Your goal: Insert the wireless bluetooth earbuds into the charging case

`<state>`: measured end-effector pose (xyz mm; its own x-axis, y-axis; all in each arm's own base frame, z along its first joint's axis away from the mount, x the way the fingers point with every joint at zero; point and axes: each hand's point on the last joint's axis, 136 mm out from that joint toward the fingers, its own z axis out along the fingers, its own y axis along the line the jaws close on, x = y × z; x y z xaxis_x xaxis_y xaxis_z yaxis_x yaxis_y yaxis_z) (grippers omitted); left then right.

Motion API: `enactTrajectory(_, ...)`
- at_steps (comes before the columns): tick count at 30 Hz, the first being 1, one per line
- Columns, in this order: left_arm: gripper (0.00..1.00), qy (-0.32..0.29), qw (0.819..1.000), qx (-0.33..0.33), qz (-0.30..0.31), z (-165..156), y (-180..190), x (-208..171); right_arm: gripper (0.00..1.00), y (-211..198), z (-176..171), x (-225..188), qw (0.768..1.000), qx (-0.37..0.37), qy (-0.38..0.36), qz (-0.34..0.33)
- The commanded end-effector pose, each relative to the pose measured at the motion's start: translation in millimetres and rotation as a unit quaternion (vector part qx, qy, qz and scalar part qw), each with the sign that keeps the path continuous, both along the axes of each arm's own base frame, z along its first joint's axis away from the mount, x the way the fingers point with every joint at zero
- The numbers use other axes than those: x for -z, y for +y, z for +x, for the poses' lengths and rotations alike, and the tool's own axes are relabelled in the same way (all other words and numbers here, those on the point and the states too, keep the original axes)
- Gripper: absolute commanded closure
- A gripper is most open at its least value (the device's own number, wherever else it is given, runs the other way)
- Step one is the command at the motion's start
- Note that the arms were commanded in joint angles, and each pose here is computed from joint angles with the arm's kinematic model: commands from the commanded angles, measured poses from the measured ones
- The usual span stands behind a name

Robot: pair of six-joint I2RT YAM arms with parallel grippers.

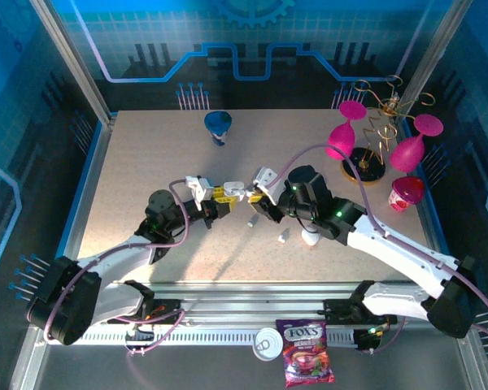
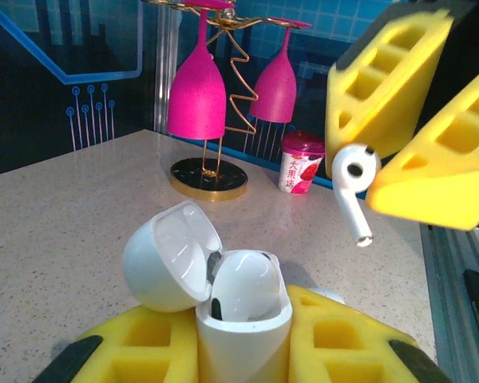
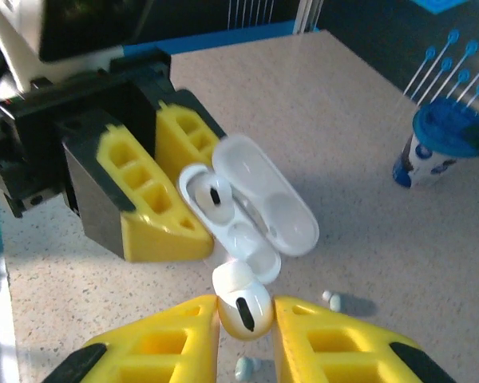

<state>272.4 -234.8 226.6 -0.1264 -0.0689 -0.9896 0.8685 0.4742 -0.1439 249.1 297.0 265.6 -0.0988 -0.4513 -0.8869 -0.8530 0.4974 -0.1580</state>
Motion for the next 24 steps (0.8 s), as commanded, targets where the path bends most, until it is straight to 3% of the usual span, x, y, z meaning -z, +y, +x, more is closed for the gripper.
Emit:
enactTrajectory(1,1.0,-0.026,0.999,0.02,-0.016,-8.3,-2.4,-23.9,0.77,6.9,0.9,-19.6,0.999,-0.013,-0.039,-0.006)
enactTrajectory(24,1.0,-0.026,0.999,0.044,-0.014,-29.1,0.0,-30.4,0.78,15.8,6.7,-12.1,0.996,-0.033,-0.065,-0.052)
